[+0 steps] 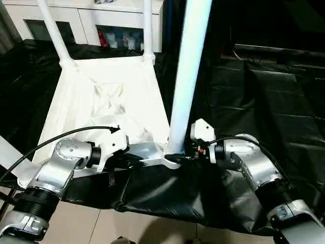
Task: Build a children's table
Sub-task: Rotate leg to tighten
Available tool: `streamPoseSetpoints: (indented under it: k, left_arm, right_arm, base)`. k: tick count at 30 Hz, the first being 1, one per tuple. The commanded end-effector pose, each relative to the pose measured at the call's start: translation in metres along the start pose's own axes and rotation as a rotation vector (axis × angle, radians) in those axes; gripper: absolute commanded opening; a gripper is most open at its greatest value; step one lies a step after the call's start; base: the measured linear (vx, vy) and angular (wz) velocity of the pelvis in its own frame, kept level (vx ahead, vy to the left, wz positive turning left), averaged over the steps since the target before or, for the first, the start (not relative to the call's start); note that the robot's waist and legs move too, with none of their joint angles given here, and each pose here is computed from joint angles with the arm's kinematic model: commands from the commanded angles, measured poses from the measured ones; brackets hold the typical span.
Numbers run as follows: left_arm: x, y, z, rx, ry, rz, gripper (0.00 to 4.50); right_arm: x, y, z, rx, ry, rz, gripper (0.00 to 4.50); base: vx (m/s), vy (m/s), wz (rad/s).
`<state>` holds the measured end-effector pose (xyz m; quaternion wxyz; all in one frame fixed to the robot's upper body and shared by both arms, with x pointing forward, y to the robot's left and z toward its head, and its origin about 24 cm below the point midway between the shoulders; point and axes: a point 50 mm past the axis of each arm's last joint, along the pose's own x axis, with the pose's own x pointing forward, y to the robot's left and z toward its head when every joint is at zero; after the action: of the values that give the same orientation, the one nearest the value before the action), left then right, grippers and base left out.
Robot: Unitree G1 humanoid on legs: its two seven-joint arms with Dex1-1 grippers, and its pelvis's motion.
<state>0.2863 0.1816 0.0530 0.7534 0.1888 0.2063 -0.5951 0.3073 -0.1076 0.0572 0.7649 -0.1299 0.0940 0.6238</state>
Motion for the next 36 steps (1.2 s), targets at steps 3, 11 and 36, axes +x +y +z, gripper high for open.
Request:
streamPoseSetpoints:
  k: [3,11,36]
  left_arm:
    - [-0.001,-0.005,-0.011,-0.04,0.044,-0.028,0.0]
    - [-0.004,-0.004,-0.014,-0.049,0.05,-0.015,0.0]
    - [0.093,0.009,0.042,-0.043,-0.041,0.35,0.0]
  right_arm:
    - [-0.001,-0.001,-0.001,-0.01,0.018,0.03,2.49]
    - [0.004,0.001,-0.001,-0.009,0.025,0.055,2.06]
    - [0.078,0.025,-0.023,0.283,-0.004,-0.567,2.01]
  base:
    - [0.0,0.0,0.0]
    - [0.0,0.0,0.0]
    - [0.0,0.0,0.0]
